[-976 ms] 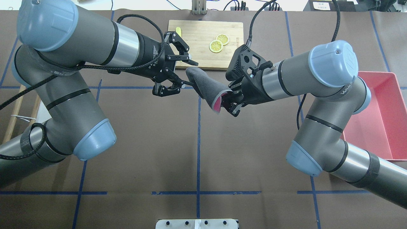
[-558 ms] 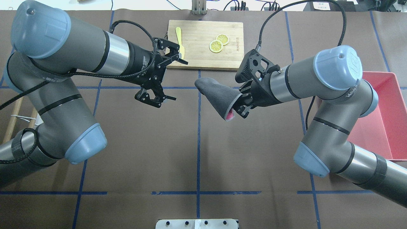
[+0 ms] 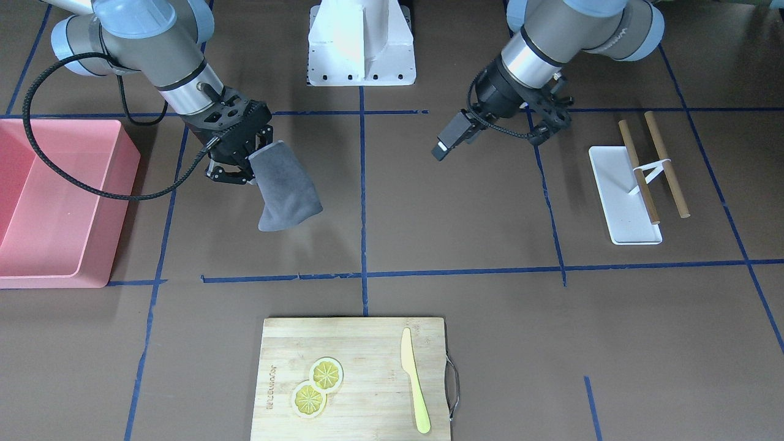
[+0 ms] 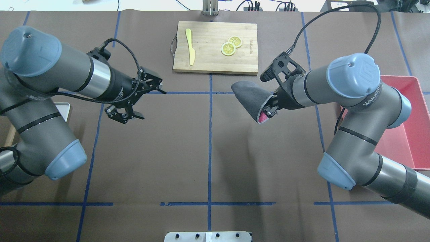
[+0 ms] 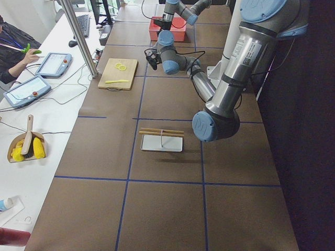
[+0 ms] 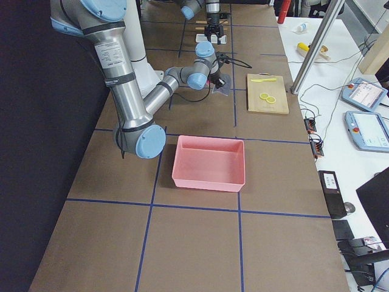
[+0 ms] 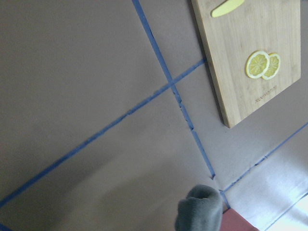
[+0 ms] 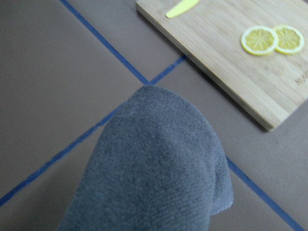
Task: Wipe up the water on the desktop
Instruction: 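Open the left gripper and withdraw it while the right gripper holds the cloth, then press the cloth onto the table and wipe toward the center with the right gripper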
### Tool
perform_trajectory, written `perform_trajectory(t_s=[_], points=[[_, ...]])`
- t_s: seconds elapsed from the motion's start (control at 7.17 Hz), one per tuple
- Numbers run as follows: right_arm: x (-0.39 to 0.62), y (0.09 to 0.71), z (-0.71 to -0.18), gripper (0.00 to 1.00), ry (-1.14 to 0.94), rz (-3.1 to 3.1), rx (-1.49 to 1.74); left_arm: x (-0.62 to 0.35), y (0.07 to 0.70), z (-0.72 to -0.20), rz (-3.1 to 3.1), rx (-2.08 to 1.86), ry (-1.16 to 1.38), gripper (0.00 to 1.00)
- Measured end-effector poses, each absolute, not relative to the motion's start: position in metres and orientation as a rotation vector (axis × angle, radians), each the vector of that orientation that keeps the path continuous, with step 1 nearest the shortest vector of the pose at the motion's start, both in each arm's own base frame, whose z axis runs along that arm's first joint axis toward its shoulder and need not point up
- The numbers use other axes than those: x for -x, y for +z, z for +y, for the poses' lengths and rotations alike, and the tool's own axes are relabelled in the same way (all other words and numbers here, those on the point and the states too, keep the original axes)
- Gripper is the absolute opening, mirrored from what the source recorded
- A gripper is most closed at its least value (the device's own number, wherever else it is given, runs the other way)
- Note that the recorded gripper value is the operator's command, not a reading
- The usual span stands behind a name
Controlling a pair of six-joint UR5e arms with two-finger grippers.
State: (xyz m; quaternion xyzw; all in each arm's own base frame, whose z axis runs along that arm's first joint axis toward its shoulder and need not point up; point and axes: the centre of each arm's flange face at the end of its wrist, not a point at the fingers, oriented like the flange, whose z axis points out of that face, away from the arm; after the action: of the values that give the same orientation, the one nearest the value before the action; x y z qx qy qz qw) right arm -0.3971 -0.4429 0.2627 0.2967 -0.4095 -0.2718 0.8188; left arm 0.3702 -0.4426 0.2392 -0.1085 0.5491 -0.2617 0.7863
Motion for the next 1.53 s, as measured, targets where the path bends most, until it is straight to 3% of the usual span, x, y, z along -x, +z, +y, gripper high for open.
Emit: perform_trajectory(t_s=[0.42,0.84,1.53], points=[[0.395,0.267,-0.438,0.00,-0.255,-0.851,-0.362,-0.311,0.312,-0.440,0.933,0.011,-0.176,1.00],[0.396,0.268,-0.438,0.00,-0.044,-0.842,-0.237,-0.178,0.400,-0.443,0.728,-0.124,0.155,1.00],[0.418,0.279,-0.422,0.00,0.055,-0.810,-0.157,0.033,0.605,-0.448,0.779,-0.084,0.226,1.00]])
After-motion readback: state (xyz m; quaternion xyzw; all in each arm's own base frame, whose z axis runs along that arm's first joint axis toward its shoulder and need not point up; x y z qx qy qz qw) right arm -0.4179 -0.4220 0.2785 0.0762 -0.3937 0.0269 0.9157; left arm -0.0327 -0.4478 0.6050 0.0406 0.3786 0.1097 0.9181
